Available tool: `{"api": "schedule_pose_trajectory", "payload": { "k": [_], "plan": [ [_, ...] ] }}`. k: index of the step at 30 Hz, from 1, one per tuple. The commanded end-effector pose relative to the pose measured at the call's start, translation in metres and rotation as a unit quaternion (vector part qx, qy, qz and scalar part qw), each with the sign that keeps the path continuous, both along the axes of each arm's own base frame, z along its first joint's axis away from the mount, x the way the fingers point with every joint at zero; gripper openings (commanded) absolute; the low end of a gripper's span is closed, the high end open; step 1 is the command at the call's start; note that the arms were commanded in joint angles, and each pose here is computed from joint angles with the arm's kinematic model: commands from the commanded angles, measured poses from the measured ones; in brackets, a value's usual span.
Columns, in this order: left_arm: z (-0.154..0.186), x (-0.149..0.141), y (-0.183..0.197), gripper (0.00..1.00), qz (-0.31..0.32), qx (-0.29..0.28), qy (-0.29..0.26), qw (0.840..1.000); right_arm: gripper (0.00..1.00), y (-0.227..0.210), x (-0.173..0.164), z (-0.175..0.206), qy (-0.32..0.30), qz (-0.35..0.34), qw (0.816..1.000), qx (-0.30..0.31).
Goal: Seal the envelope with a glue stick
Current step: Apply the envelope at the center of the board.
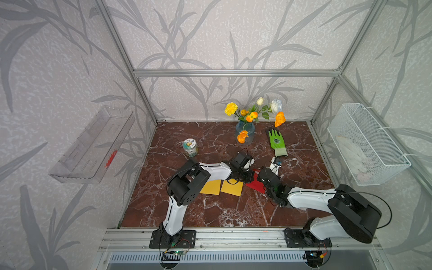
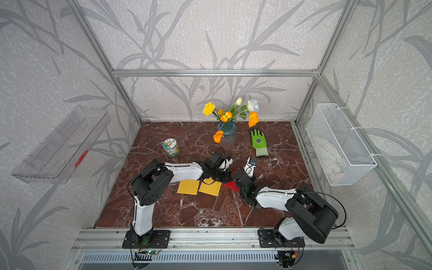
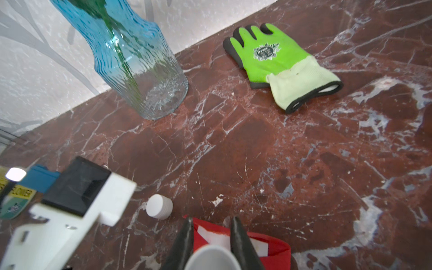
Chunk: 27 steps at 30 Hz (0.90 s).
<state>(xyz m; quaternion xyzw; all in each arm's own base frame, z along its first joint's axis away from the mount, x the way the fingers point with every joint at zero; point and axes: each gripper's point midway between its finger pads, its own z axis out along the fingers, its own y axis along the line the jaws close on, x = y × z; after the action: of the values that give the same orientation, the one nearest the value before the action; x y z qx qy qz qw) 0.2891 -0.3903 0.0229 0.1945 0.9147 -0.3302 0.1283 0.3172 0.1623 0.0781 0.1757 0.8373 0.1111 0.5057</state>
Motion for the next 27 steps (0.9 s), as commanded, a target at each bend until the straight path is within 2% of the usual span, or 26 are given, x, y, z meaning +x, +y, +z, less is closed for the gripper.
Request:
{"api": "schedule_pose_trajectory", "payload": {
  "k": [1, 11, 27],
  "plan": [
    [-0.033, -0.021, 0.020, 0.00, -0.006, 0.041, 0.052, 0.998, 0.00, 0.005, 0.002, -0.009, 0.007, 0.001, 1.000, 0.006],
    [-0.036, -0.021, 0.022, 0.00, -0.004, 0.042, 0.057, 0.997, 0.00, 0.006, 0.011, -0.023, 0.009, -0.020, 1.000, -0.004],
    [-0.045, -0.023, 0.026, 0.00, -0.001, 0.057, 0.064, 0.996, 0.00, -0.006, 0.013, 0.004, 0.009, -0.044, 0.999, 0.022]
  ]
}}
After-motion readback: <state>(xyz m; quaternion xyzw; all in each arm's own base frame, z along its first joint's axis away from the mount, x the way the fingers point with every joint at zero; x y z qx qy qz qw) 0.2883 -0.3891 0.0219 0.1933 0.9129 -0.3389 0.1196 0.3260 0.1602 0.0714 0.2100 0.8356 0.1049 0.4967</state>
